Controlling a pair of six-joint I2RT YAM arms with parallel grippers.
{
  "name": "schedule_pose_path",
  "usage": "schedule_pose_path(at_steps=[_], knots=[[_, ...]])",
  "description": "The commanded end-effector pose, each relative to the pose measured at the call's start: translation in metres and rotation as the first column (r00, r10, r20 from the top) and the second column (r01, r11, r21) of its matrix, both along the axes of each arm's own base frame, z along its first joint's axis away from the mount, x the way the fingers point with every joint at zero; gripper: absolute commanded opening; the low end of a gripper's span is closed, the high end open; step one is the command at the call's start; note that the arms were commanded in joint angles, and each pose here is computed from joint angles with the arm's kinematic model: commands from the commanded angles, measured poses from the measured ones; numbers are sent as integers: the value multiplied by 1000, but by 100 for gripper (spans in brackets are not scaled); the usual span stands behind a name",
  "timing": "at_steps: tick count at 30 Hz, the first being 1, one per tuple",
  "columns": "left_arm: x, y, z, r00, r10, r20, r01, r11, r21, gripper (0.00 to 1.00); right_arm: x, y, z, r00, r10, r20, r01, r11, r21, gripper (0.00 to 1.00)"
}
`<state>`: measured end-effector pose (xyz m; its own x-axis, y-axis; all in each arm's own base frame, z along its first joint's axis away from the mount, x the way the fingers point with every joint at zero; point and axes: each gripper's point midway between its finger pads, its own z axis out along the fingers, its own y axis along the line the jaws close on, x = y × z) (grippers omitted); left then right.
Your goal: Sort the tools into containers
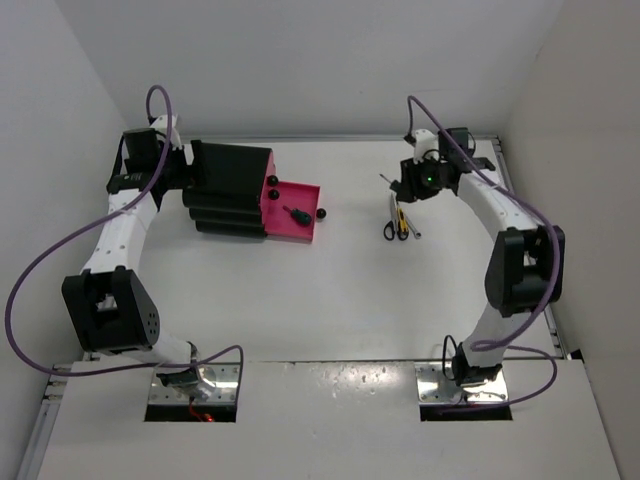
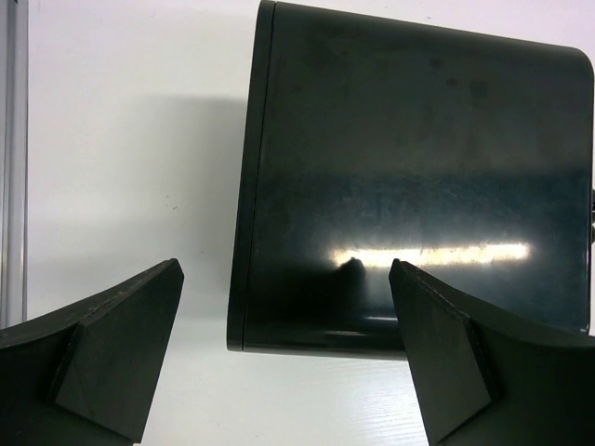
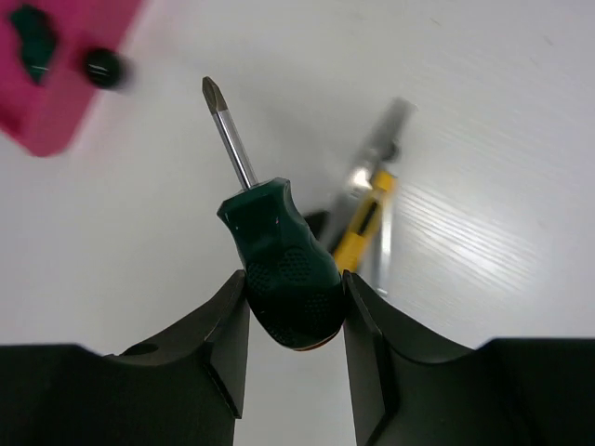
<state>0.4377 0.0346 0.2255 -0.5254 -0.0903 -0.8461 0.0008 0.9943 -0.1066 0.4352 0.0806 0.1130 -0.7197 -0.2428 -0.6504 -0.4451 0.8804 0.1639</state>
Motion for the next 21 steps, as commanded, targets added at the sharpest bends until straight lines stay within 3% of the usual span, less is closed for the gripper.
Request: schedule_pose_path(at_steps=[1,10,21], knots=[[8,2,17,999,0,46,0,1000,0,100,-13,80,36,990,135,44,-140,980,145,9],[8,3,17,999,8,46,-8,1000,4,100,-30,215,13,959,281,-45,-260,929,264,9],[12,4,13,999,8,37,-8,1000,3,100,-7,270,-27,952,284,-117,-240,925,294,9]])
